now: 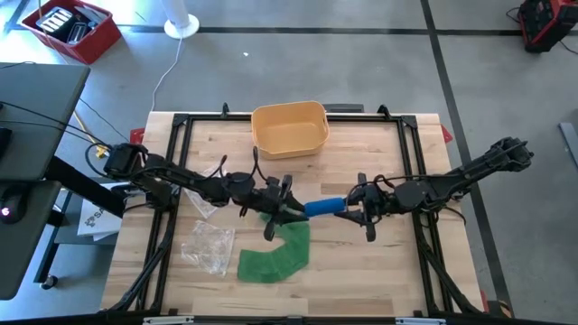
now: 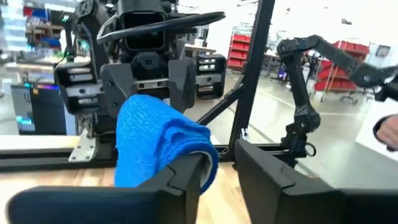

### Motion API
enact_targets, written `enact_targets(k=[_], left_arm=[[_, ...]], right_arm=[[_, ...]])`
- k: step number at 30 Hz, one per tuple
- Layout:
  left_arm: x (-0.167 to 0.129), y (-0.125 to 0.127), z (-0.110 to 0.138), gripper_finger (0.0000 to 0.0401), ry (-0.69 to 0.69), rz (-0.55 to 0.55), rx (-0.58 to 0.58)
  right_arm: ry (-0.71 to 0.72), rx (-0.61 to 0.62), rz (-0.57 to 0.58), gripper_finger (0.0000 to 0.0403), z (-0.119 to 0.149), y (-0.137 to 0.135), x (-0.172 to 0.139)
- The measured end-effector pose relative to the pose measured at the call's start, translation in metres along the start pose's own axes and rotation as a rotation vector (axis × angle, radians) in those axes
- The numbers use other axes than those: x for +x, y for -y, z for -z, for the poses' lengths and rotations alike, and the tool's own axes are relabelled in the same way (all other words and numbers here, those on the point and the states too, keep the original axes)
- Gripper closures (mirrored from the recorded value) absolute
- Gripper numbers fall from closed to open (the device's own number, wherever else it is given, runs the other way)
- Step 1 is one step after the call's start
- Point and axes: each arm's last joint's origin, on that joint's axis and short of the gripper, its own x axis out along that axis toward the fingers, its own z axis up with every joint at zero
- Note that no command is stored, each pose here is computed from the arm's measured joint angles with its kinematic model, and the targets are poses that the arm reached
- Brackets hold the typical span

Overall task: Roll bandage
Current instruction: Roll the blue bandage

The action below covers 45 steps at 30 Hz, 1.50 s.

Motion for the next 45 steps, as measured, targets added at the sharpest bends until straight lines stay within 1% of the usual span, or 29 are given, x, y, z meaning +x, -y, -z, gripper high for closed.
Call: enact_targets(k=[3, 6, 8, 11, 14, 20, 23, 31, 38, 41, 44, 45], left_arm=[[0.000, -0.002, 0.000, 0.0272, -0.014, -0.011, -0.051], [0.000, -0.005, 0.000, 0.0250, -0.030, -0.023, -0.079], [0.000, -0.005, 0.000, 0.0241, -0.030, -0.032, -0.080], [0.000, -0.006, -0.001, 0.0238, -0.024, -0.056, -0.081], [0.000, -0.007, -0.001, 0.0251, -0.023, -0.072, -0.084], [-0.001, -0.010, -0.001, 0.0293, -0.026, -0.087, -0.103], [-0.001, -0.011, -0.001, 0.0304, -0.025, -0.102, -0.102], [-0.002, -0.012, 0.000, 0.0301, -0.026, -0.116, -0.125], [-0.002, -0.016, 0.000, 0.0305, -0.023, -0.193, -0.115], [-0.003, -0.020, 0.003, 0.0331, -0.042, -0.242, -0.101], [-0.003, -0.021, 0.006, 0.0377, -0.067, -0.246, -0.101], [-0.003, -0.021, 0.006, 0.0386, -0.065, -0.241, -0.101]], right_arm=[[0.007, 0.000, 0.009, 0.0269, -0.001, 0.001, -0.002], [0.012, 0.003, 0.007, 0.0247, -0.003, 0.002, -0.006], [0.013, 0.009, 0.003, 0.0231, -0.005, 0.002, -0.009], [0.027, 0.014, 0.010, 0.0213, -0.007, 0.003, -0.013], [0.031, 0.007, 0.020, 0.0209, -0.008, 0.004, -0.012], [0.014, -0.006, 0.035, 0.0208, -0.002, 0.002, -0.003], [0.019, -0.016, 0.046, 0.0208, -0.001, 0.002, 0.000], [0.019, -0.025, 0.063, 0.0208, -0.001, 0.003, 0.000], [0.033, -0.092, 0.049, 0.0208, -0.002, -0.001, -0.001], [0.029, -0.122, 0.010, 0.0208, -0.002, -0.005, -0.002], [0.006, -0.154, 0.019, 0.0208, 0.000, -0.006, -0.004], [0.000, -0.162, 0.017, 0.0208, 0.000, -0.006, -0.005]])
